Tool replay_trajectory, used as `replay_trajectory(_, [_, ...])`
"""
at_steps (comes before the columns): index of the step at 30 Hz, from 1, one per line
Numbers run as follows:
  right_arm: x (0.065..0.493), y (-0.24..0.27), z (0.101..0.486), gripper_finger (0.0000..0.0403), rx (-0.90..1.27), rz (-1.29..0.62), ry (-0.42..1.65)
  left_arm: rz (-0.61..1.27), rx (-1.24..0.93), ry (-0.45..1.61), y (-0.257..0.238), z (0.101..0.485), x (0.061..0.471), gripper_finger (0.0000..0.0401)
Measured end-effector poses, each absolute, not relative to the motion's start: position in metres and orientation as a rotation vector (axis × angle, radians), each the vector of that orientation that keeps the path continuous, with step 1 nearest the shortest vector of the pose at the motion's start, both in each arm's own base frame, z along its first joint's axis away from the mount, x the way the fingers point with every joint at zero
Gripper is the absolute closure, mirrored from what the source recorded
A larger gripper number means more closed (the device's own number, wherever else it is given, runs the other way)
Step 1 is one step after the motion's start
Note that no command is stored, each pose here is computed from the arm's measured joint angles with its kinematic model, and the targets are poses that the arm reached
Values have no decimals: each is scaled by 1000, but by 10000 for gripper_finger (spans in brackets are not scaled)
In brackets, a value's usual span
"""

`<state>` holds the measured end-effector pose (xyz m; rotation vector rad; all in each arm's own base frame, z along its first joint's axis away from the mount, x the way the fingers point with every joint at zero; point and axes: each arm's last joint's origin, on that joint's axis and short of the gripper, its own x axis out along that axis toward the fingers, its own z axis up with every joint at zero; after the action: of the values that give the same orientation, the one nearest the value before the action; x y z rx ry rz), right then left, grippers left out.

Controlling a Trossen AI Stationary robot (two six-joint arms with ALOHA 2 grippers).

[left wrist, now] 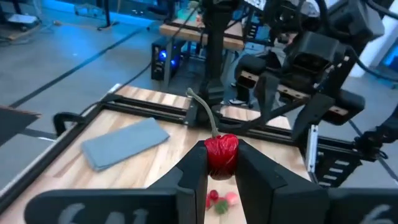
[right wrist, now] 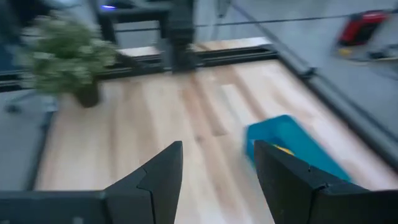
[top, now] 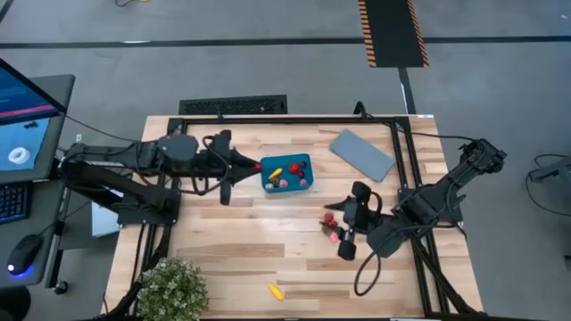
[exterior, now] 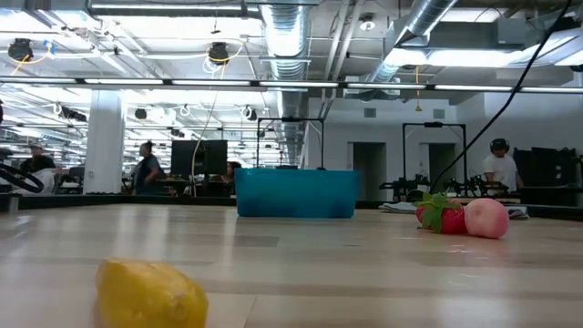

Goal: Pick and placing Produce into tupperware
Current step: Put the red cherry into the blue bin

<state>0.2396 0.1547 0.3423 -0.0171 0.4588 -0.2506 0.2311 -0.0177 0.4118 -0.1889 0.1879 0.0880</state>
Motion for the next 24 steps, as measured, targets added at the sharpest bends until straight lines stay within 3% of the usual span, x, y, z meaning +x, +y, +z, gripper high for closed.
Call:
replay_trajectory(9, [236,114,313,184,-41,-503,467,83,-163,197,-19,415,219,344])
replay_trajectory(24, [127,48,328,190,161,-328,81,63,-132,178,-20,404,221,344])
